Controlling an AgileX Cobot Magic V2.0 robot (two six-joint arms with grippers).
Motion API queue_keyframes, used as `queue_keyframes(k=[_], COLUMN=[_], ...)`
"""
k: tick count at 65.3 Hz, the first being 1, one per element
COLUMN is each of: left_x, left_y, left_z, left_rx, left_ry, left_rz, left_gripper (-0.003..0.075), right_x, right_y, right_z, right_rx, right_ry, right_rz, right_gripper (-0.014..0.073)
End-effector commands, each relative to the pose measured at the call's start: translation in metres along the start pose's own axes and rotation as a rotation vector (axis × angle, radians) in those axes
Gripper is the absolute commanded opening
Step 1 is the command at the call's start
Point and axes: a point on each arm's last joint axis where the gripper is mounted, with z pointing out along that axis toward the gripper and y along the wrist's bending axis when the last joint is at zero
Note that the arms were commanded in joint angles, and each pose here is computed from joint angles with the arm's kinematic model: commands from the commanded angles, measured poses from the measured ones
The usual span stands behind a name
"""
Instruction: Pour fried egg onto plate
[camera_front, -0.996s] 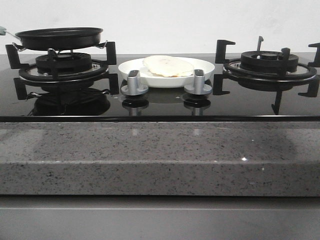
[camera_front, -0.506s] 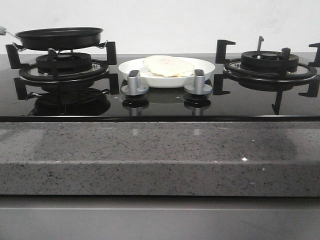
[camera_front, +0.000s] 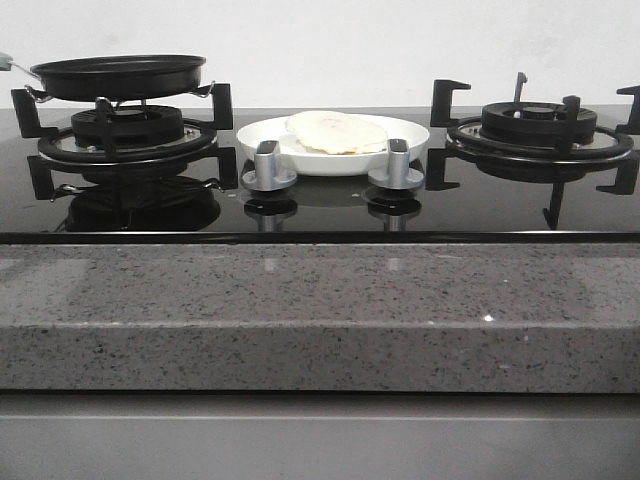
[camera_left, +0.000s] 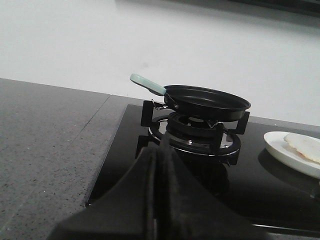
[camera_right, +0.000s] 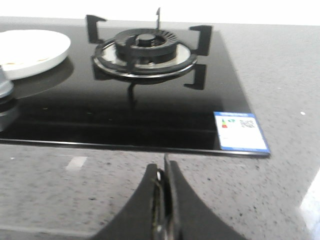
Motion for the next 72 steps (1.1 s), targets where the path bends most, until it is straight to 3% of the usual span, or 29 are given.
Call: queue_keyframes(k=[1, 8, 72], left_x=[-0.006, -0.006, -0.006], left_y=[-0.001, -0.001, -0.001], left_z=[-0.002, -0.002, -0.002], left_rx=[0.011, 0.011, 0.011], left_ry=[-0.090, -0.090, -0.090], left_rz=[-0.018, -0.018, -0.018], left_gripper=[-0.0019, -0.0019, -0.0019], right_x=[-0.004, 0.008, 0.004], right_y=[-0.001, -0.002, -0.006], right_z=[-0.001, 0.002, 0.001], right_rx=[0.014, 0.018, 0.085], right_ry=[-0.169, -0.166, -0.205], right_rz=[-0.001, -0.002, -0.002], right_gripper=[-0.0068, -0.0068, -0.0068])
